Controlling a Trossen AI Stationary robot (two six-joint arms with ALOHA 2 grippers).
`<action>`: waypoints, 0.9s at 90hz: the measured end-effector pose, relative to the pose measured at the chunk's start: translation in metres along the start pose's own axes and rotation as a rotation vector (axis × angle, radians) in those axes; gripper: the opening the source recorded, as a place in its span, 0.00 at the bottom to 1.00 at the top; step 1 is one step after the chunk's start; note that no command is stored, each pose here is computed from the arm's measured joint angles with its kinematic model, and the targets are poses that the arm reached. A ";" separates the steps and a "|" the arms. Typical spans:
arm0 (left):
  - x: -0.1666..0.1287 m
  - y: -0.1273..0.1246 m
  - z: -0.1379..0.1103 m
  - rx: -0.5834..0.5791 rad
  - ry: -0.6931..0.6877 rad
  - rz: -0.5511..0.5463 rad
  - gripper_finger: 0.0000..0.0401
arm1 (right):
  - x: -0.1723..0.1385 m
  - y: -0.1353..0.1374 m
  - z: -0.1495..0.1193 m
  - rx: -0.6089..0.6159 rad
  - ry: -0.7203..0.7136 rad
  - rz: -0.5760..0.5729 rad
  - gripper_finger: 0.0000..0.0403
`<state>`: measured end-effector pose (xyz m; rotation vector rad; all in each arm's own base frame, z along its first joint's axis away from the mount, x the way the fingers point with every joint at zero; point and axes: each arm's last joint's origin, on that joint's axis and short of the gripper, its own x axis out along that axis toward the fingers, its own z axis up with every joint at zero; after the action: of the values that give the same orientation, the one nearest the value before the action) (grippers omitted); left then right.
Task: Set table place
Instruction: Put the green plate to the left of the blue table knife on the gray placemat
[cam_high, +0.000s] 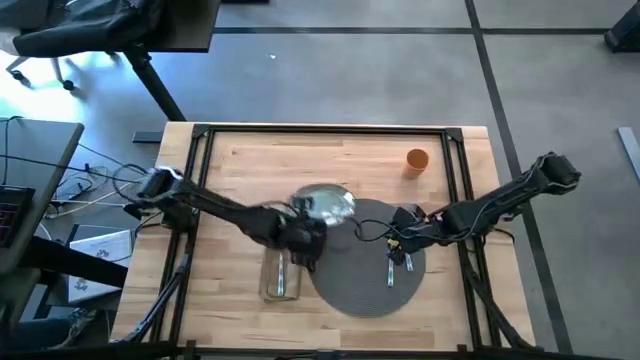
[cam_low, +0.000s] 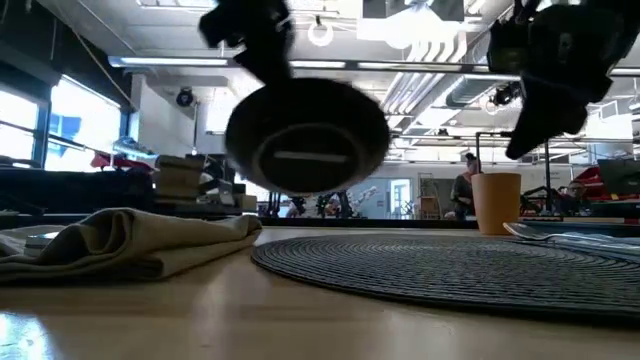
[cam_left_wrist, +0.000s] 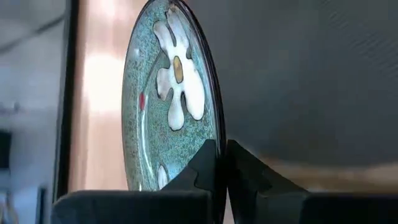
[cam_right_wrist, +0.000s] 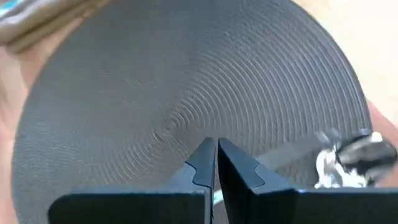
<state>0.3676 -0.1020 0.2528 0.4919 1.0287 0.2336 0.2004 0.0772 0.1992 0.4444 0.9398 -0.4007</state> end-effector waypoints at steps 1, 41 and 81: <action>0.001 -0.003 0.003 0.009 -0.003 -0.001 0.00 | 0.000 0.000 -0.001 0.001 0.004 -0.004 0.00; 0.043 -0.073 0.060 0.078 -0.113 -0.031 0.00 | -0.019 0.003 -0.045 0.069 0.054 -0.133 0.00; 0.073 -0.090 0.061 0.060 -0.124 -0.137 0.03 | -0.024 0.007 -0.054 0.094 0.019 -0.119 0.00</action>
<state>0.4535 -0.1677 0.1784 0.4819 0.9457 0.0499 0.1541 0.1149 0.1928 0.4803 0.9718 -0.5511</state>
